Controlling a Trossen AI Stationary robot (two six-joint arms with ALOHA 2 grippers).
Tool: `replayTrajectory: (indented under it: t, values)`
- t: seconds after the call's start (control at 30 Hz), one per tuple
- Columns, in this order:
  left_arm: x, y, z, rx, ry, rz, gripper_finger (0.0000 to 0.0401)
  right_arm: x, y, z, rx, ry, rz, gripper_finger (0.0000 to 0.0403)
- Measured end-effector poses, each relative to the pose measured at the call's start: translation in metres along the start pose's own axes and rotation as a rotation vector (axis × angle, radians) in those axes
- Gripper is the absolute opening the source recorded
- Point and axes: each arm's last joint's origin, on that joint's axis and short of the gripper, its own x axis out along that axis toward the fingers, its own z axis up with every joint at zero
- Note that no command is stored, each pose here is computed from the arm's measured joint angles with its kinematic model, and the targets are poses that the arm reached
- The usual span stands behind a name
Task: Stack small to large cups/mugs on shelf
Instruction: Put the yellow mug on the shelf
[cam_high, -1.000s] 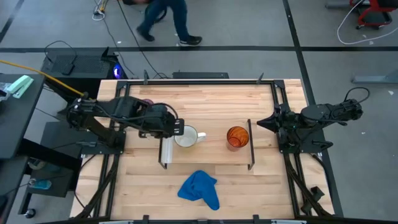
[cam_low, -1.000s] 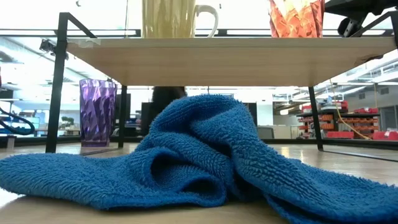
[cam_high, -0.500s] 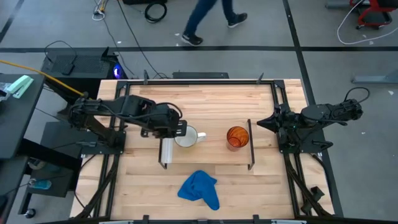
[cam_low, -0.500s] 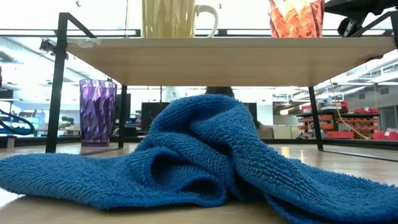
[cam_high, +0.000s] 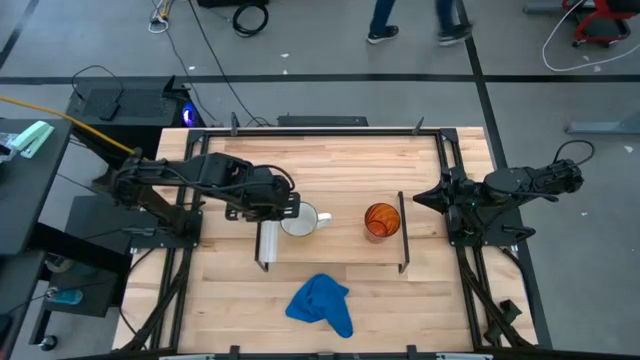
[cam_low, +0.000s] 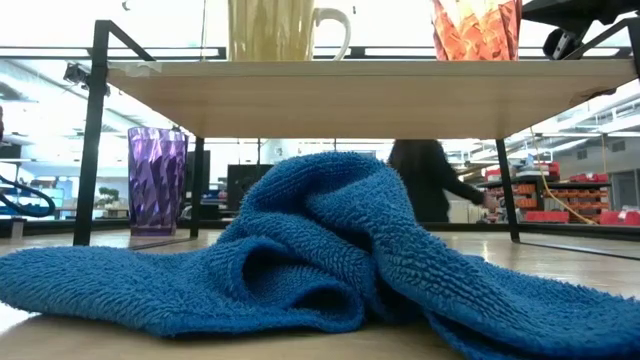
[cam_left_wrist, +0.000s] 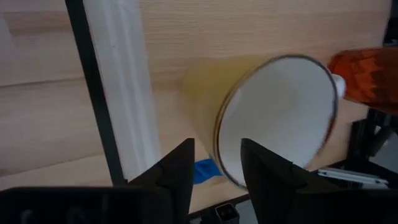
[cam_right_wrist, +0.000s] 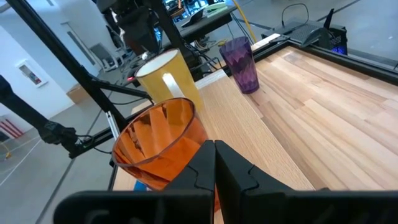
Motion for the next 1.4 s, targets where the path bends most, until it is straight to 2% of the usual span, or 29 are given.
replayTrajectory:
  t: [0.27,0.87,1.07,1.3,1.4]
  values:
    - [0.009,-0.005,0.000,0.017,0.009,0.019,0.0149,0.000,0.000,-0.001,-0.003,0.007,-0.004,0.0009]
    - [0.027,-0.010,0.003,0.056,0.033,0.078,0.0119,0.000,0.000,-0.001,-0.003,0.009,0.000,0.0009]
    - [0.035,-0.014,0.007,0.087,0.029,0.088,0.0091,0.000,-0.001,-0.001,-0.006,0.016,-0.004,0.0009]
    - [0.037,-0.018,0.009,0.183,0.030,0.049,0.0025,0.000,-0.001,-0.002,-0.008,0.021,-0.007,0.0009]
    - [0.038,-0.019,0.009,0.226,0.028,0.039,0.0023,0.000,-0.001,-0.002,-0.008,0.021,-0.007,0.0009]
